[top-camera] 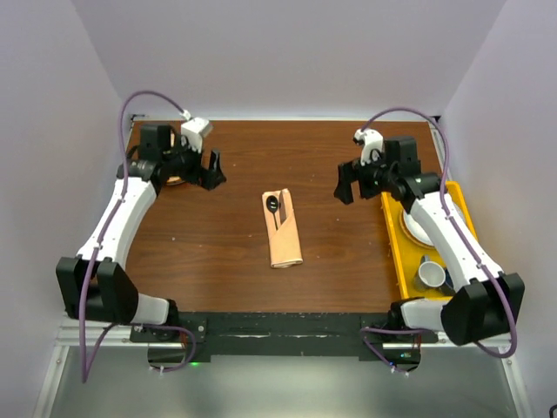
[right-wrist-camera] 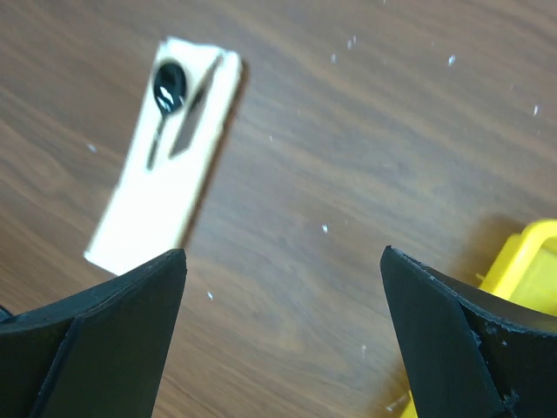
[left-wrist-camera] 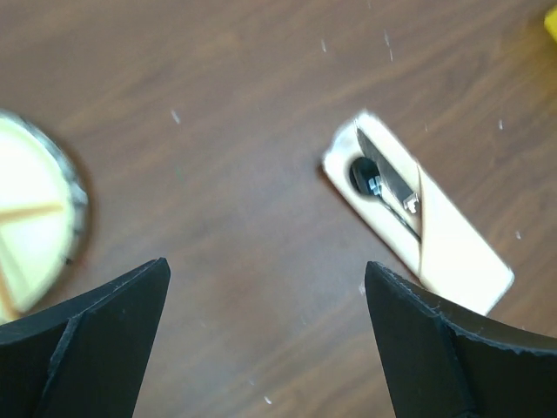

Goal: Fold the napkin into a case and place the utensils inside
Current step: Reset both arms

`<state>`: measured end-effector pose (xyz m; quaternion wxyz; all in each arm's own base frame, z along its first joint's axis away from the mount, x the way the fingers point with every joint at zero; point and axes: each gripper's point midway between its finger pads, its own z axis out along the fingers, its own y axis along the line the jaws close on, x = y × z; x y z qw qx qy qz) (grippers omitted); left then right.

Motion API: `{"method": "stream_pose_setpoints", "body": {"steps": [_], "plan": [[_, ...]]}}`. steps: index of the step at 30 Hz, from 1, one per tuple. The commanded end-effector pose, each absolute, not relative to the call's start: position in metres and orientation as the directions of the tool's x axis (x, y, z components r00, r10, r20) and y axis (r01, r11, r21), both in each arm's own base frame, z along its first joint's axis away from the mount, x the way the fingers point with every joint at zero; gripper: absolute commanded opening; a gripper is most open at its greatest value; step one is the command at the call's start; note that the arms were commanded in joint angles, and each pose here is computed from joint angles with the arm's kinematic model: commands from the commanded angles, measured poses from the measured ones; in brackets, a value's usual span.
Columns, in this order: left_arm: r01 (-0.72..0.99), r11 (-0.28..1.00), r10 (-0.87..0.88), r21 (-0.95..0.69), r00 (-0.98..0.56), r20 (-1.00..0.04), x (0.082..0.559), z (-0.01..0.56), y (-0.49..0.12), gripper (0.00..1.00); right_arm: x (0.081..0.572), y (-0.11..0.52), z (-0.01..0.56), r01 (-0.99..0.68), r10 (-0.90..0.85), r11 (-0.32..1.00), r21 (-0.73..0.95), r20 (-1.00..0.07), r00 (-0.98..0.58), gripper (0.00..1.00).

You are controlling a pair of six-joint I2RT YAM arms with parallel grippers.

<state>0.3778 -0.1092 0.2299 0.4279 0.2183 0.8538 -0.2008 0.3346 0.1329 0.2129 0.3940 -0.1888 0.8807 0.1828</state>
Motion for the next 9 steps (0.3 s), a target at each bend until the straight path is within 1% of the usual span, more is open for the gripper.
{"method": "stream_pose_setpoints", "body": {"steps": [1, 2, 5, 9], "plan": [[0.546, 0.811, 0.181, -0.21, -0.576, -0.797, 0.34, 0.208, -0.114, 1.0, 0.312, 0.116, 0.204, -0.518, -0.286, 0.853, 0.064, -0.772, -0.567, 0.98], [0.528, 0.818, 0.177, -0.227, -0.607, -0.775, 0.333, 0.193, -0.112, 1.0, 0.307, 0.113, 0.195, -0.519, -0.301, 0.853, 0.056, -0.76, -0.577, 0.98], [0.503, 0.838, 0.182, -0.212, -0.623, -0.76, 0.324, 0.175, -0.105, 1.0, 0.298, 0.107, 0.187, -0.522, -0.321, 0.852, 0.035, -0.751, -0.576, 0.98], [0.454, 0.877, 0.171, -0.159, -0.603, -0.779, 0.337, 0.182, -0.095, 1.0, 0.307, 0.108, 0.198, -0.528, -0.322, 0.849, 0.003, -0.789, -0.523, 0.98]]}}
